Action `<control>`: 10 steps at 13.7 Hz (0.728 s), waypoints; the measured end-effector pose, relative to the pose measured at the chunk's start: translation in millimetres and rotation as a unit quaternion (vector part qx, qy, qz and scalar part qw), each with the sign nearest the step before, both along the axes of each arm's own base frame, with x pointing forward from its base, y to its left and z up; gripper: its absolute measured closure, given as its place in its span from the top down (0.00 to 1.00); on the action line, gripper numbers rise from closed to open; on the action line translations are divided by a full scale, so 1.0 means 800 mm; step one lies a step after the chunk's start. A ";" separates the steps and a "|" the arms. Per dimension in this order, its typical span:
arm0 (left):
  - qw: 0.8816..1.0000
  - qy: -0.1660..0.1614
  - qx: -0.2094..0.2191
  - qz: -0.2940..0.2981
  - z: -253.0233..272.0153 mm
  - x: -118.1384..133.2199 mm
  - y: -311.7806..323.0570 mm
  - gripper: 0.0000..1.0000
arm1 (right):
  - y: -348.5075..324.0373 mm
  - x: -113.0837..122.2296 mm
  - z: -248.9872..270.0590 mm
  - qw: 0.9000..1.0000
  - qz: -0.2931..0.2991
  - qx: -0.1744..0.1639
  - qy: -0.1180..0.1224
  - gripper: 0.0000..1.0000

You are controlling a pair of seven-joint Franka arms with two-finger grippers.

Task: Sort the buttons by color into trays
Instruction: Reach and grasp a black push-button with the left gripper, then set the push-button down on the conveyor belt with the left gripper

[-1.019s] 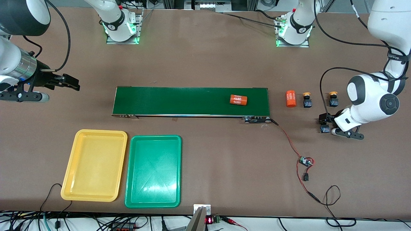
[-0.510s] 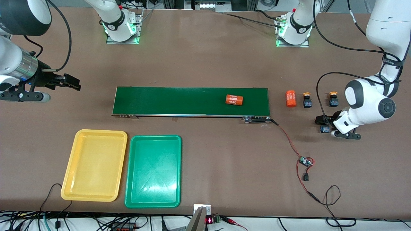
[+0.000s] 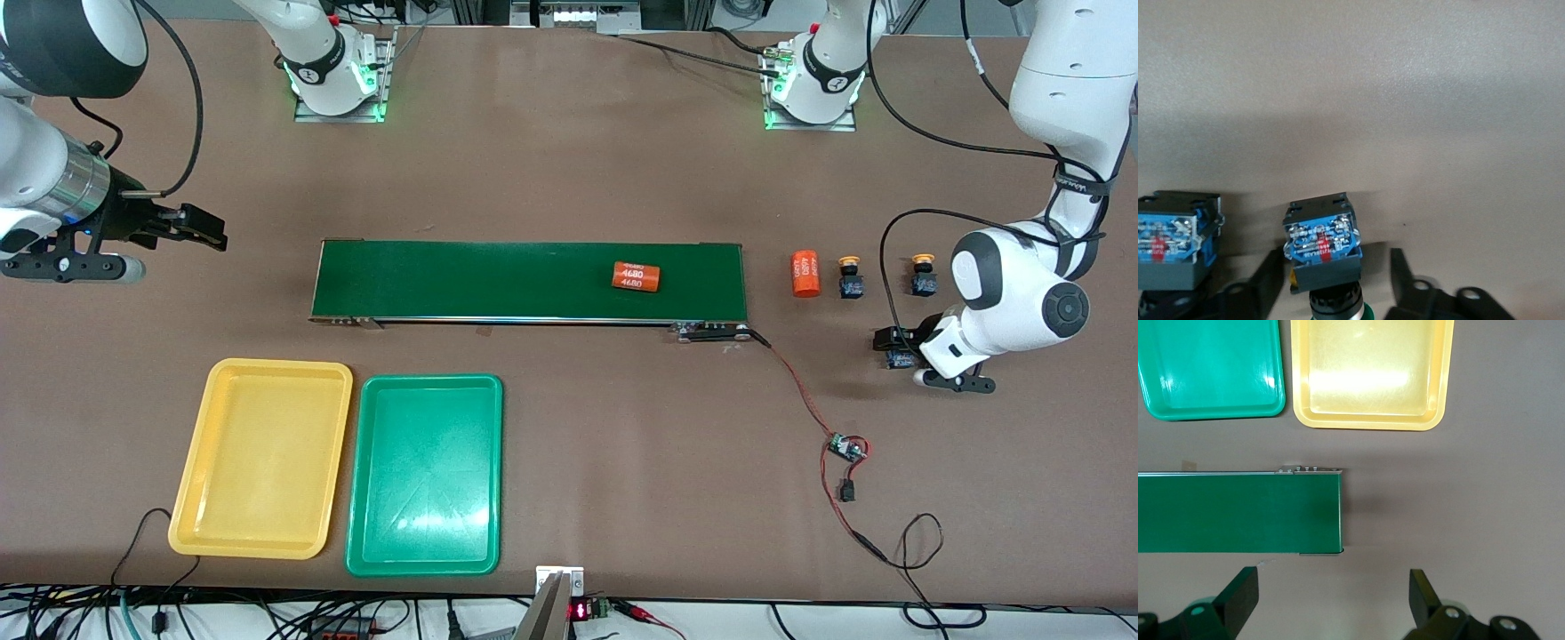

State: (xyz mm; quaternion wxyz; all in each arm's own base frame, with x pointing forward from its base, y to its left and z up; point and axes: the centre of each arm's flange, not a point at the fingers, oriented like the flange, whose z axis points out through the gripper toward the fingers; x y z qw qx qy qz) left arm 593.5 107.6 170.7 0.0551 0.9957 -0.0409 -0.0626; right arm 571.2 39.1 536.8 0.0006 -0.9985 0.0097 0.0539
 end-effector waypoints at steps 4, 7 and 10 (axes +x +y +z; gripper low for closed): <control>1.000 -0.002 -0.001 -0.003 0.010 0.005 -0.004 0.41 | 0.005 0.000 0.000 1.000 0.004 0.000 0.000 1.00; 0.999 0.017 -0.011 -0.033 0.053 0.012 -0.045 0.41 | 0.006 0.000 0.000 1.000 0.004 0.000 0.000 1.00; 0.997 0.031 -0.011 -0.068 0.118 0.011 -0.117 0.41 | 0.006 0.000 0.000 1.000 0.004 0.000 -0.002 1.00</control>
